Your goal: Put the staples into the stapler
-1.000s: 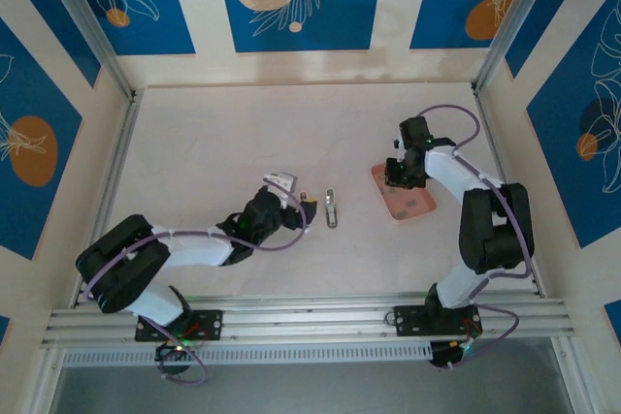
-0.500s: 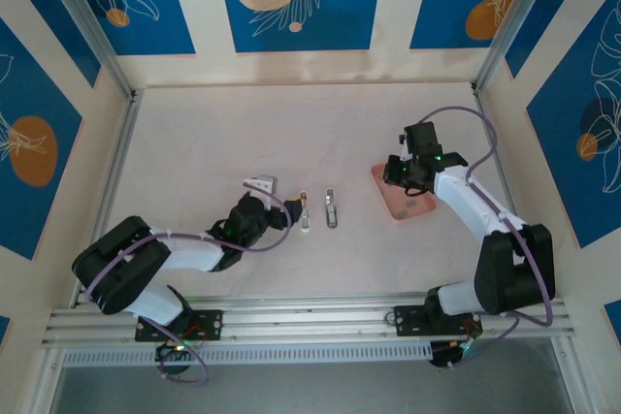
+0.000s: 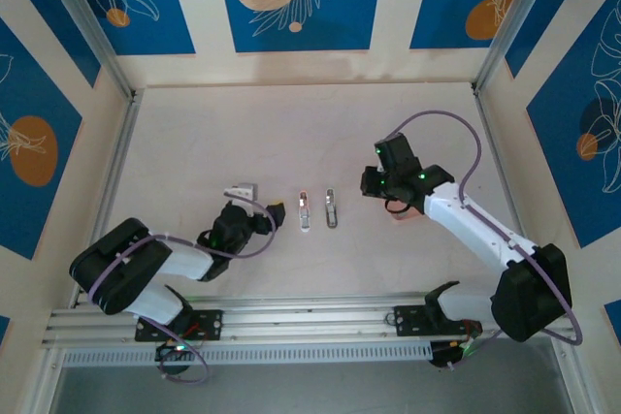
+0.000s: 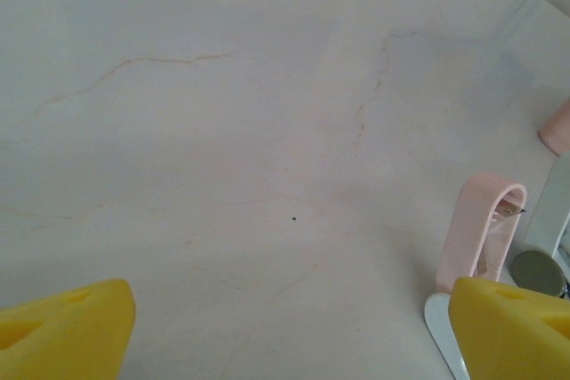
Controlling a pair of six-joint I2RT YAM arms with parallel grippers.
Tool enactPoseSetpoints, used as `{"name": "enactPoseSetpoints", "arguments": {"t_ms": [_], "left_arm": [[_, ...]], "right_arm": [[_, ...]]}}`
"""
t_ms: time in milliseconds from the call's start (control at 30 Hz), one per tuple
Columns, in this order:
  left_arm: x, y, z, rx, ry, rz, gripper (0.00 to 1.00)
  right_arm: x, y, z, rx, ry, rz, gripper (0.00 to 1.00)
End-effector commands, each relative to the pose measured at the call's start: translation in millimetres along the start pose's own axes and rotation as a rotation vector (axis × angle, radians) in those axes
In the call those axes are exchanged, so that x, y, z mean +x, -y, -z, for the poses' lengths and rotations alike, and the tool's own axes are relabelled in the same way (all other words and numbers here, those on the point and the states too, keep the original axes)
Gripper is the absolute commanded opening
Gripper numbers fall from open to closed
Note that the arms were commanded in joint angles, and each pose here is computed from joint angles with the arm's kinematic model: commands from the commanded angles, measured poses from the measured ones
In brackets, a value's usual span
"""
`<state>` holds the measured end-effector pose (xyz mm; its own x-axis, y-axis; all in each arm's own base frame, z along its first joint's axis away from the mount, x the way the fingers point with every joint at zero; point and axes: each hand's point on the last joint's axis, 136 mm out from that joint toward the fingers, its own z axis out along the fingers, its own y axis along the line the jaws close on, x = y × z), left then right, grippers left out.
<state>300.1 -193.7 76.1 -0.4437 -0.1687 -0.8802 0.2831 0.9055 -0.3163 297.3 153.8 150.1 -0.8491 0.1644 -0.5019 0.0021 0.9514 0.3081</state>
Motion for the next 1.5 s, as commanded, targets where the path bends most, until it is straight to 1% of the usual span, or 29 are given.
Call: {"name": "enactPoseSetpoints", "arguments": {"t_ms": [0,100,267,433,633,767,867,967,1067,1167,1300,1467], "left_arm": [[-15.6,-11.1,9.7,-0.035,0.099,0.021,0.91],[-14.8,-20.1,14.1,-0.069,0.11,0.007,0.91],[-7.8,-25.3,14.3,-0.088,0.075,-0.026,0.92],[-5.6,-34.7,18.0,-0.136,0.048,-0.05,0.94],[-0.5,-42.3,21.9,-0.169,0.012,-0.08,0.96],[0.7,-39.6,23.2,-0.152,-0.006,-0.09,0.96],[1.3,-33.3,21.9,-0.124,-0.025,-0.11,0.96],[1.0,-23.6,17.8,-0.082,-0.052,-0.136,0.96],[0.8,-12.4,14.0,-0.031,-0.076,-0.142,0.95],[-2.5,1.2,10.0,0.045,-0.107,-0.093,0.94],[-12.0,21.3,2.1,0.135,-0.158,-0.05,0.93],[-22.4,35.2,-9.0,0.187,-0.195,-0.048,0.92]], "right_arm": [[10.5,-12.7,-3.5,0.027,-0.003,-0.057,0.16],[19.8,-28.9,-10.3,0.017,-0.015,-0.075,0.16],[36.7,-58.8,-24.0,0.02,-0.047,-0.071,0.16],[54.9,-87.5,-38.1,0.027,-0.086,-0.053,0.16],[68.2,-103.2,-56.3,0.052,-0.148,-0.03,0.15],[68.1,-108.0,-61.6,0.056,-0.163,-0.022,0.15],[61.2,-106.2,-59.2,0.071,-0.162,0.006,0.15],[49.3,-93.8,-50.7,0.101,-0.169,0.055,0.15],[35.7,-70.3,-37.8,0.144,-0.185,0.091,0.15],[17.9,-39.0,-20.3,0.194,-0.169,0.112,0.15],[0.5,8.4,-6.7,0.187,-0.208,0.045,0.15],[-2.2,58.6,-11.2,0.183,-0.284,-0.044,0.16]]}}
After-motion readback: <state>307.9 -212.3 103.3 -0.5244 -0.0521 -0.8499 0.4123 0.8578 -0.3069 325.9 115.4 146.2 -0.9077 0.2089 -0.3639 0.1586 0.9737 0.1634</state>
